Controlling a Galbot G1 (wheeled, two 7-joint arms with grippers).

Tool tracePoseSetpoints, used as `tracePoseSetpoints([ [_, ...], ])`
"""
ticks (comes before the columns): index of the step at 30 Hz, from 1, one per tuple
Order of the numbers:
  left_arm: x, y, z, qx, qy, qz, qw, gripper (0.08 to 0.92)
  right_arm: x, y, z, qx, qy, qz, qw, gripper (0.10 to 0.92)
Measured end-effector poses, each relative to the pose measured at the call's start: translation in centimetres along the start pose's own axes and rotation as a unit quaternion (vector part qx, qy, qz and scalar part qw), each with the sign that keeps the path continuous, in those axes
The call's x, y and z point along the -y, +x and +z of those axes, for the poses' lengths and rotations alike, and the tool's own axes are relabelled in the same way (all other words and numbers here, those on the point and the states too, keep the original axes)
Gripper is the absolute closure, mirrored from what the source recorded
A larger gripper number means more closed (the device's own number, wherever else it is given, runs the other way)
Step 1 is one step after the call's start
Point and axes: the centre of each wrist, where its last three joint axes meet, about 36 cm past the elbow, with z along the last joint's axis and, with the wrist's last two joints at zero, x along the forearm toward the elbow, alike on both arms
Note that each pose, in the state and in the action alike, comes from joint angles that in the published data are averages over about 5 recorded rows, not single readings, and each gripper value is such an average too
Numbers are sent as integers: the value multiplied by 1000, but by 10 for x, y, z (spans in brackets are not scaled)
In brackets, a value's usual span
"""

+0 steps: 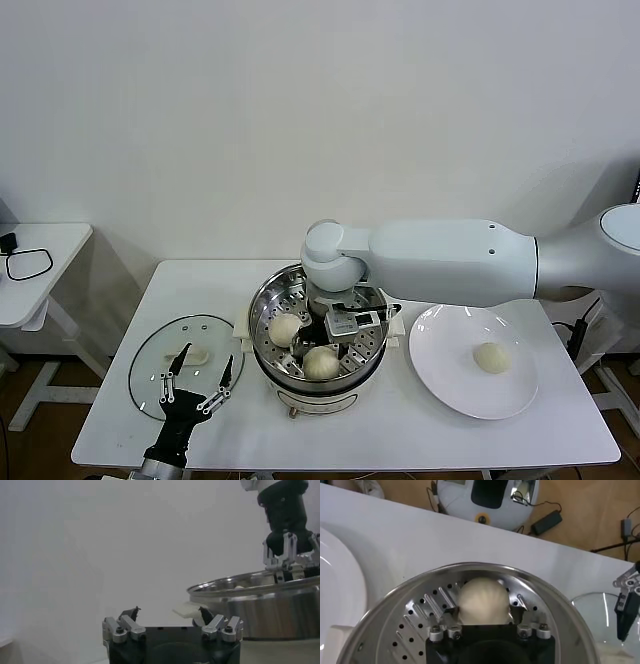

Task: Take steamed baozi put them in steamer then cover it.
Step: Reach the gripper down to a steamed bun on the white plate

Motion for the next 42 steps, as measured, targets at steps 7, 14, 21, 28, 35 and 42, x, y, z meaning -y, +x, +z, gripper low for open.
tracePoseSetpoints([
  [7, 1, 0, 0, 0, 1, 1, 1000, 177, -11, 28, 5, -24, -28, 15, 999, 200],
  [14, 1, -2, -1, 2, 0, 6, 1000, 177, -71, 84, 25, -58, -178, 42, 981, 200],
  [21, 4, -4, -3, 5, 2, 10, 1000, 177, -194, 112, 47, -63, -417, 74, 904, 200],
  [28, 6, -4, -3, 5, 3, 12, 1000, 177, -317, 93, 42, -46, -602, 77, 794, 200],
  [35, 4, -4, -3, 3, 0, 10, 1000, 177, -398, 45, 15, -26, -703, 61, 708, 200],
  [42, 5, -4, -3, 1, 1, 9, 1000, 177, -440, 2, -13, -14, -753, 43, 657, 200],
])
